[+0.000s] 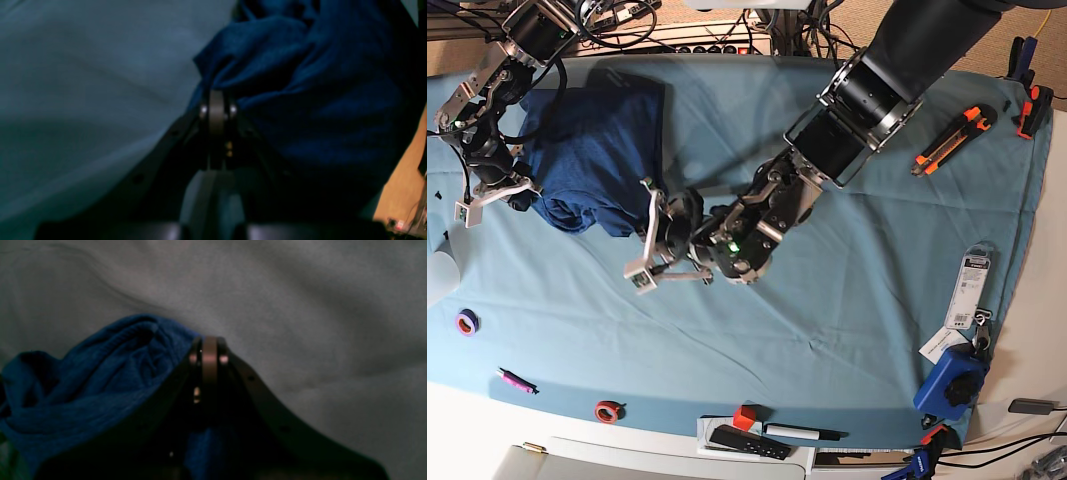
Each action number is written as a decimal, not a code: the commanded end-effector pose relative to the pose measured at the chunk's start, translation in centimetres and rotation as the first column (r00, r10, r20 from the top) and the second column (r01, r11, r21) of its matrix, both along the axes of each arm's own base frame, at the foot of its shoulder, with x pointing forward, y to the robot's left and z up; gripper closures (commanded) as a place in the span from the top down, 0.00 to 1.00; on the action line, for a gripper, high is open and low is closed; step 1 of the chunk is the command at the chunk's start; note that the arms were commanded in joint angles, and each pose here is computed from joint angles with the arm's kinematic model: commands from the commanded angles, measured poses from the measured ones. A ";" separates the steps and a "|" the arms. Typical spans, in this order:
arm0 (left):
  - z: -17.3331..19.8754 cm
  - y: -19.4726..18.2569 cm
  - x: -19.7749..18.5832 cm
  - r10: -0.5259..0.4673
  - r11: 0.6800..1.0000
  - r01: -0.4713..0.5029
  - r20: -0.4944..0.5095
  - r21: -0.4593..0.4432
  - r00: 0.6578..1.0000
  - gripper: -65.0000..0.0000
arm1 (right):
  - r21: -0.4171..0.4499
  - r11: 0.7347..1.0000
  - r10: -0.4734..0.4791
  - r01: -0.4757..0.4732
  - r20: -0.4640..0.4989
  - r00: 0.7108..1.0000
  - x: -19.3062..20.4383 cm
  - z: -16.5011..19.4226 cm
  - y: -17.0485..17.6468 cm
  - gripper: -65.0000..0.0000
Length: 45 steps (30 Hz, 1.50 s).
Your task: Layout the t-shirt on the table in an organized manner, then fold the t-shirt properly
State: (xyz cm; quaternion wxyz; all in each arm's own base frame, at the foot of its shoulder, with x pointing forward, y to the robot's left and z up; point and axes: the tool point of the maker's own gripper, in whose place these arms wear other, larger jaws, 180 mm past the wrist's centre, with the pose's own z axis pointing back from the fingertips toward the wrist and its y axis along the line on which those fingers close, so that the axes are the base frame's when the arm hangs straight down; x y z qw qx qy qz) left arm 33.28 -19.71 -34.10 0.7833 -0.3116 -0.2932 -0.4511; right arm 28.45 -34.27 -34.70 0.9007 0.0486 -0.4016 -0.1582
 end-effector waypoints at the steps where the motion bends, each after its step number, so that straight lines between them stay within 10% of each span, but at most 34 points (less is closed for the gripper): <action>1: 2.7 -1.4 0.9 -0.001 0.998 0.004 0.040 -0.060 0.999 0.00 | -0.027 1.000 -0.004 0.006 0.055 0.998 0.9 1.7 -0.7 0.00; 6: 2.8 -1.5 0.6 -0.030 0.997 0.033 0.048 -0.068 0.998 0.00 | -0.018 1.000 0.003 -0.002 0.038 0.999 0.7 1.4 -0.5 0.12; 9: 2.9 -1.6 0.3 -0.052 0.996 0.056 0.053 -0.072 0.997 0.40 | -0.012 1.000 0.006 -0.005 0.039 0.999 0.7 1.5 -0.4 0.49; 23: 3.1 1.1 5.3 0.168 0.985 -0.156 0.175 -0.080 0.970 0.49 | -0.133 0.977 -0.155 0.168 0.109 0.982 -1.7 4.9 -7.7 0.51; 34: 2.1 3.9 6.9 0.221 0.975 -0.217 0.212 -0.043 0.952 0.49 | 0.173 0.985 -0.008 -0.028 0.203 0.979 -6.5 5.2 -3.7 0.51; 45: 2.0 3.9 6.8 0.221 0.975 -0.217 0.205 -0.043 0.953 0.49 | 0.487 0.873 -0.066 -0.011 0.140 0.988 -7.3 -2.3 -1.5 0.51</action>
